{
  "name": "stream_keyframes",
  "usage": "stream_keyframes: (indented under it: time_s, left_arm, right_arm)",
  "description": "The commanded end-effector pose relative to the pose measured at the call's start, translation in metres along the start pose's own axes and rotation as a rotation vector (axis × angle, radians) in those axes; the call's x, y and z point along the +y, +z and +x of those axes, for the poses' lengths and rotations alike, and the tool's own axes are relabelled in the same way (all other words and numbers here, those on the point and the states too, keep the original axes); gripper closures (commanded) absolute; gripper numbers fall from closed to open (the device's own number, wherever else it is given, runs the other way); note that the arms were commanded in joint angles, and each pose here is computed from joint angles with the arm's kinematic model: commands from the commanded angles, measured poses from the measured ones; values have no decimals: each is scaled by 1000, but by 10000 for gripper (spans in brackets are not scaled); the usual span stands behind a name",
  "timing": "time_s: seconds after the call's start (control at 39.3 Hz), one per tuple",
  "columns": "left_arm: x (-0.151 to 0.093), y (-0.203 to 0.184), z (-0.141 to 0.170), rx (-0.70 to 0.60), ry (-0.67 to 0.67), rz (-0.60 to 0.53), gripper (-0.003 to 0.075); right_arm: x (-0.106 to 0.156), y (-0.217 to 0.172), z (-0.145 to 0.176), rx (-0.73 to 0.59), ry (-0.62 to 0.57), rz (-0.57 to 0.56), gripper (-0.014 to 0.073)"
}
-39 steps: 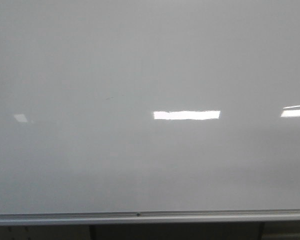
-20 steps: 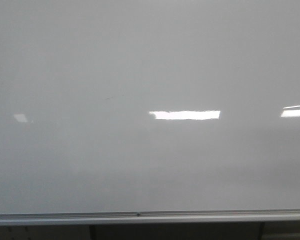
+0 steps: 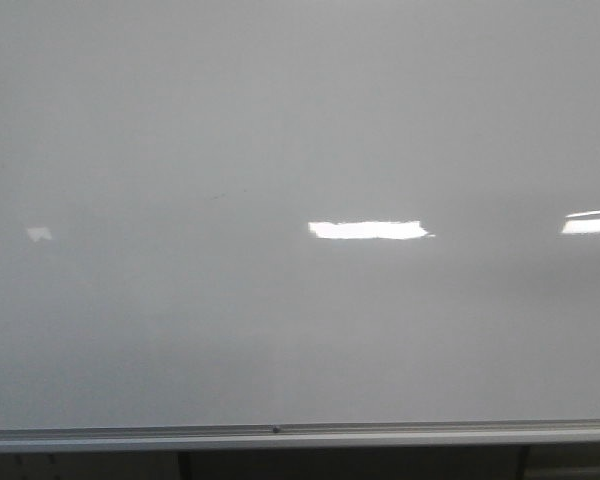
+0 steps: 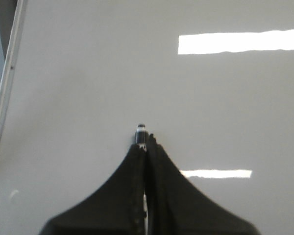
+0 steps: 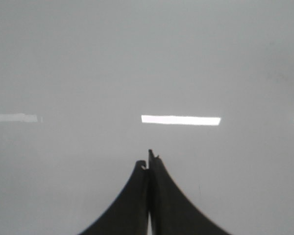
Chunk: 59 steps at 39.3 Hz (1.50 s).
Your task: Write number 0 on whiteboard
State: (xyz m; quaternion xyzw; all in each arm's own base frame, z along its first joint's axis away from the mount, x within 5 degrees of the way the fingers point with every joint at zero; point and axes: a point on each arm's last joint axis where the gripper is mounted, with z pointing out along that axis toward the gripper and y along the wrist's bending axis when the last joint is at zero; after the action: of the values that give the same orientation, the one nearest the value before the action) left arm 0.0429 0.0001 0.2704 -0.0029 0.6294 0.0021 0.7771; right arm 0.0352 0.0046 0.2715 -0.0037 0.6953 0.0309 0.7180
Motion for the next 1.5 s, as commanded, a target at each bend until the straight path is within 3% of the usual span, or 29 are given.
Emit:
stream_keyframes:
  time_s: [0.0,0.18,0.48,0.58,0.76,0.84,0.97,1.12,1.47]
  left_arm:
    - [0,6,-36,10,32,1,739]
    - [0,29,-53,157,44,5,740]
    - [0,40,-53,214,43,7,712]
    - [0,40,-52,219,43,7,572]
    - [0,40,-52,216,43,7,148]
    - [0,40,-52,216,43,7,80]
    - [0,42,-51,224,30,9,82]
    - [-2,65,-44,361,-9,21,82]
    - [-3,178,-15,684,-41,19,83]
  right_arm:
    - [2,-4,-38,-31,-5,-8,662]
    - [3,13,-59,55,-3,-11,660]
    - [2,25,-61,90,0,-8,628]
    - [2,25,-62,86,0,-7,474]
    - [2,25,-62,86,0,-7,155]
    - [2,25,-62,86,0,-7,109]
    - [2,25,-62,87,0,-7,106]
    - [2,25,-62,85,0,-7,106]
    - [2,25,-61,92,0,-8,106]
